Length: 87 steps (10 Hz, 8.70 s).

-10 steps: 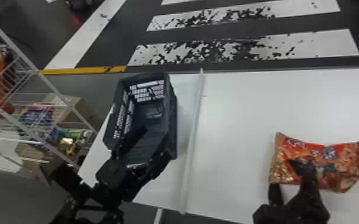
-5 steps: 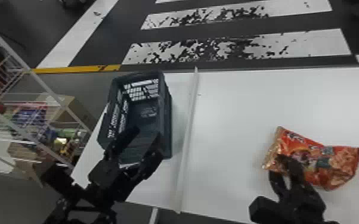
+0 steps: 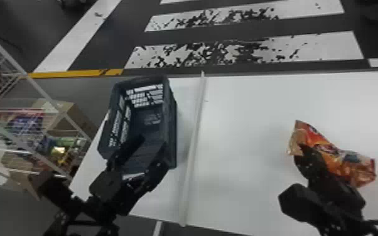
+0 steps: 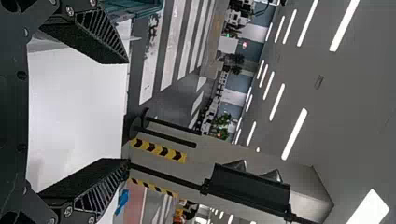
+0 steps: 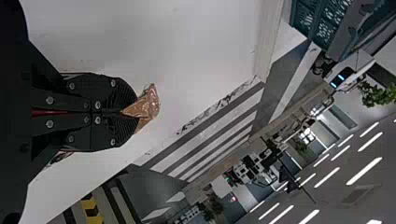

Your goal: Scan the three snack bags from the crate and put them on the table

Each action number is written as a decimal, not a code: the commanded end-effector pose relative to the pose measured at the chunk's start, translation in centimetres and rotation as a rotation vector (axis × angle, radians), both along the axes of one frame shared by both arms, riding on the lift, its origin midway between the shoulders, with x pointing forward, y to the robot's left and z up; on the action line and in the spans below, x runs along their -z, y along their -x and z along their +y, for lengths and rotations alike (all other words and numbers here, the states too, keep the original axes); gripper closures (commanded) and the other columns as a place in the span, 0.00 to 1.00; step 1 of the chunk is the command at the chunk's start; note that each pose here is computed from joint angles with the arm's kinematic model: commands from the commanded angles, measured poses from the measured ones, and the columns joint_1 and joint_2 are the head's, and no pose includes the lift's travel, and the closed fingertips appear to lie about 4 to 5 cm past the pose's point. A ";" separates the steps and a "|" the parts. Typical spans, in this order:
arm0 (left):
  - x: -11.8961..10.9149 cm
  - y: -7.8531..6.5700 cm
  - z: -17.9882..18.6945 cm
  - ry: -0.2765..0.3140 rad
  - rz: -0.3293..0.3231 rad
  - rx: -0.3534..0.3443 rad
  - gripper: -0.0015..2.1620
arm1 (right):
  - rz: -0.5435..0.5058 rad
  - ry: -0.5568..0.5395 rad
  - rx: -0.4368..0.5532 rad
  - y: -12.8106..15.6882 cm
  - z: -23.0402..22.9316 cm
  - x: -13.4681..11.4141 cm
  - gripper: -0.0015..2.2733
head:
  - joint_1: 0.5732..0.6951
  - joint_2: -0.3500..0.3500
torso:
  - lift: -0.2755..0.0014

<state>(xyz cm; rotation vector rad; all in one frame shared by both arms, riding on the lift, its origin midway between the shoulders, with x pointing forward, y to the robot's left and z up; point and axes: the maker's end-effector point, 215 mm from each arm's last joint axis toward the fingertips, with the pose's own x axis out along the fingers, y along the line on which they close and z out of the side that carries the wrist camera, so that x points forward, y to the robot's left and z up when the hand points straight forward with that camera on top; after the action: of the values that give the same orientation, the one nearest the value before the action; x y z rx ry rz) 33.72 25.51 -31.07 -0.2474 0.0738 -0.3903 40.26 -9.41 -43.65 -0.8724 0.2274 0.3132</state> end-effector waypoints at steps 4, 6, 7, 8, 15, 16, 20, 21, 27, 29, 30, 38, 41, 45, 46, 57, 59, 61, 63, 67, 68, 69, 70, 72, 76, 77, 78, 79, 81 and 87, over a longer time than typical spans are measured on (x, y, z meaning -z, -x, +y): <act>-0.2 0.2 -0.5 0.001 -0.002 0.009 0.06 | 0.183 -0.582 0.167 -2.8 -5.6 -10.6 0.99 | 1.00 0.76 | 0.66; -0.2 0.2 -1.2 -0.012 0.000 0.022 0.06 | 0.358 -0.831 0.207 -2.2 -6.5 -10.2 0.99 | 1.00 0.71 | 0.66; -0.1 0.2 -1.6 -0.012 0.002 0.025 0.06 | 0.446 -0.955 0.228 -1.6 -7.0 -10.3 0.99 | 1.00 0.70 | 0.66; -0.1 0.1 -1.9 -0.014 0.002 0.025 0.06 | 0.472 -1.023 0.241 -1.6 -7.8 -10.5 0.99 | 1.00 0.68 | 0.66; 0.4 -2.2 -5.4 -0.012 0.121 -0.066 0.06 | 0.801 -1.468 0.433 -4.9 -16.5 -1.7 0.99 | 1.00 0.50 | 0.66; 0.6 -2.4 -5.8 -0.011 0.132 -0.075 0.06 | 0.791 -1.488 0.480 -6.2 -18.0 -0.2 0.99 | 1.00 0.45 | 0.66; 1.2 -2.8 -7.2 -0.034 0.137 -0.073 0.06 | 0.743 -1.450 0.582 -8.6 -22.6 4.5 0.38 | 1.00 0.28 | 0.66; 1.2 -2.9 -7.8 -0.039 0.137 -0.066 0.06 | 0.733 -1.437 0.560 -8.9 -22.6 4.3 0.03 | 1.00 0.26 | 0.66; 2.1 -2.9 -8.2 -0.042 0.152 -0.061 0.06 | 0.550 -1.261 0.371 -8.1 -22.1 -1.0 0.00 | 1.00 0.23 | 0.66; 3.2 -3.3 -8.2 -0.034 0.160 -0.058 0.06 | 0.577 -1.246 0.289 -3.1 -18.1 -3.5 0.06 | 1.00 0.24 | 0.66; 3.5 -3.6 -8.6 -0.028 0.162 -0.050 0.06 | 0.583 -1.259 0.247 -0.5 -14.8 -4.8 0.12 | 1.00 0.25 | 0.66; 4.2 -3.4 -9.9 -0.010 0.163 -0.027 0.06 | 0.428 -1.248 0.202 0.5 -10.6 -3.4 0.99 | 1.00 0.45 | 0.66; 4.6 -3.5 -10.2 -0.007 0.168 -0.021 0.06 | 0.153 -1.076 0.177 -1.1 -9.8 -2.6 0.99 | 1.00 0.40 | 0.66; 4.4 -3.8 -10.1 -0.007 0.159 -0.035 0.06 | 0.099 -1.016 0.189 0.2 -8.1 0.6 0.99 | 1.00 0.44 | 0.66; 4.3 -4.2 -10.3 -0.005 0.159 -0.052 0.06 | 0.084 -0.992 0.196 0.5 -8.1 0.9 0.99 | 1.00 0.45 | 0.66; 3.8 -4.6 -11.8 0.007 0.143 -0.067 0.06 | 0.118 -0.878 0.273 1.0 -13.8 9.3 0.99 | 1.00 0.33 | 0.66; 3.7 -4.6 -11.9 0.008 0.136 -0.066 0.06 | 0.150 -0.875 0.200 1.8 -13.5 9.7 0.99 | 1.00 0.31 | 0.66; 3.4 -4.5 -11.7 0.010 0.119 -0.071 0.06 | 0.183 -0.872 0.151 2.6 -13.0 10.2 0.99 | 1.00 0.32 | 0.66; 3.4 -4.4 -11.6 0.009 0.115 -0.072 0.06 | 0.186 -0.876 0.142 3.2 -12.7 10.7 0.99 | 1.00 0.32 | 0.66; 3.1 -4.2 -10.8 0.011 0.095 -0.081 0.06 | 0.151 -0.883 0.122 3.3 -12.5 9.1 0.99 | 1.00 0.33 | 0.66; 3.0 -4.2 -10.8 0.012 0.092 -0.081 0.06 | 0.112 -0.913 0.123 3.1 -13.1 6.5 0.99 | 1.00 0.34 | 0.66; 3.0 -4.2 -11.0 0.014 0.093 -0.079 0.06 | 0.084 -0.935 0.133 2.9 -14.4 4.2 0.99 | 1.00 0.34 | 0.66; 3.0 -4.2 -11.0 0.015 0.092 -0.079 0.06 | 0.060 -0.955 0.146 3.1 -15.9 2.7 0.99 | 1.00 0.32 | 0.66; 2.8 -4.2 -11.2 0.019 0.086 -0.075 0.06 | 0.037 -0.971 0.182 3.4 -18.9 2.0 0.99 | 1.00 0.27 | 0.66; 2.9 -4.2 -11.7 0.023 0.086 -0.066 0.06 | 0.055 -0.978 0.187 4.2 -18.6 3.0 0.99 | 1.00 0.18 | 0.66; 2.9 -4.1 -11.8 0.024 0.086 -0.063 0.06 | 0.063 -0.979 0.190 3.9 -18.4 3.5 0.99 | 1.00 0.18 | 0.66; 2.9 -4.0 -11.8 0.024 0.086 -0.060 0.06 | 0.070 -0.980 0.184 3.8 -18.0 3.8 0.99 | 1.00 0.19 | 0.66; 2.9 -4.1 -11.7 0.021 0.086 -0.062 0.06 | 0.076 -0.980 0.185 3.4 -17.7 4.2 0.99 | 1.00 0.19 | 0.66; 2.9 -4.1 -11.4 0.018 0.086 -0.065 0.06 | 0.106 -0.966 0.201 3.1 -17.7 6.4 0.99 | 1.00 0.21 | 0.66; 3.0 -4.1 -10.8 0.016 0.085 -0.070 0.06 | 0.154 -0.902 0.208 2.9 -17.1 10.1 0.99 | 1.00 0.23 | 0.66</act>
<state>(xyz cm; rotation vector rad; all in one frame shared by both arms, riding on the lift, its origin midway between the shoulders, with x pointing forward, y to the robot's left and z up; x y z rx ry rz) 37.84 14.60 -34.09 -0.2817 0.1453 -0.3122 37.27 -26.64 -53.90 0.0774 0.2874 0.2448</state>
